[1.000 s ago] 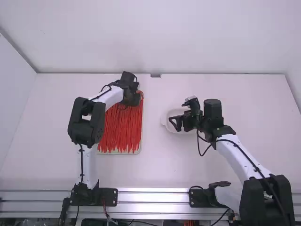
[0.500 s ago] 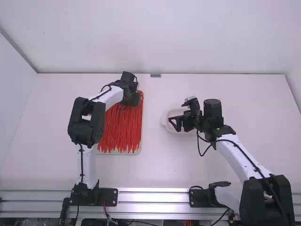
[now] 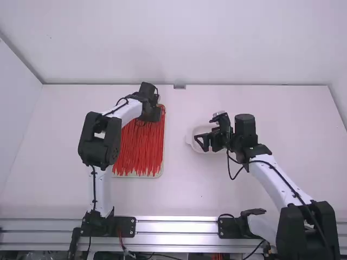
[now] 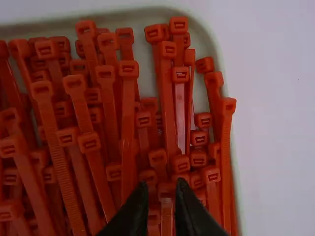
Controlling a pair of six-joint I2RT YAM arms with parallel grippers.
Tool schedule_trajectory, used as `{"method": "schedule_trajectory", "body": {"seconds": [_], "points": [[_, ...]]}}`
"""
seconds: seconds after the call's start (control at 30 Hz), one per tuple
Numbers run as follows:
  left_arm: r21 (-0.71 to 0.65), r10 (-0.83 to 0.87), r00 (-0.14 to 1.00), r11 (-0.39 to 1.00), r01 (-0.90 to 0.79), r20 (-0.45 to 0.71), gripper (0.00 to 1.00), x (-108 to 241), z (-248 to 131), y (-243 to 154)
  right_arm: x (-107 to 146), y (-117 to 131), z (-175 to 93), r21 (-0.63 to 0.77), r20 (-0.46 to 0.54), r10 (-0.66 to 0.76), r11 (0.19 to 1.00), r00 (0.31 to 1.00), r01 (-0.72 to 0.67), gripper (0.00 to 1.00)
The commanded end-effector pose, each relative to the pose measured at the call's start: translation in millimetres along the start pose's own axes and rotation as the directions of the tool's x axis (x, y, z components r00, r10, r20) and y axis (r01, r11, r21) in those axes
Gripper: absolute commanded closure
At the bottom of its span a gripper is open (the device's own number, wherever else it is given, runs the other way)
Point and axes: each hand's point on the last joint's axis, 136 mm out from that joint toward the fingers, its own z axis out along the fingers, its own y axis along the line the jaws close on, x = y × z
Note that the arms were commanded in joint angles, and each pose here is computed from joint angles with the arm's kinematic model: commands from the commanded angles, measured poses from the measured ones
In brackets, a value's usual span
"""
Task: Fasten the cable tie
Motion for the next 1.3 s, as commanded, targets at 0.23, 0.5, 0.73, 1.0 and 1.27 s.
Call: {"method": "schedule_trajectory", "body": {"seconds": [0.23,0.5,0.73,1.0,1.27], "points": [[-0.015,-0.025,0.999,1.000,0.024,-0.035,0.83,19,17,4,-15,4,-2,-0.013,0.027,-0.017,1.000,0.999,0.018,0.01],[-0.012,-0.023,0.999,1.000,0.023,-0.022,0.86,13,15,3,-15,4,-2,-0.013,0.027,-0.018,1.000,0.999,0.018,0.02],[-0.011,-0.023,1.000,1.000,0.022,-0.011,0.91,8,12,2,-15,4,-2,-0.013,0.027,-0.018,1.000,0.999,0.018,0.01],[-0.009,-0.024,1.000,1.000,0.024,0.003,0.95,4,12,2,-15,4,-2,-0.013,0.028,-0.022,1.000,0.999,0.022,0.01],[-0.012,-0.039,0.999,0.999,0.040,0.033,0.98,-4,8,5,-15,4,-2,-0.013,0.028,-0.022,1.000,0.999,0.022,0.02]]}}
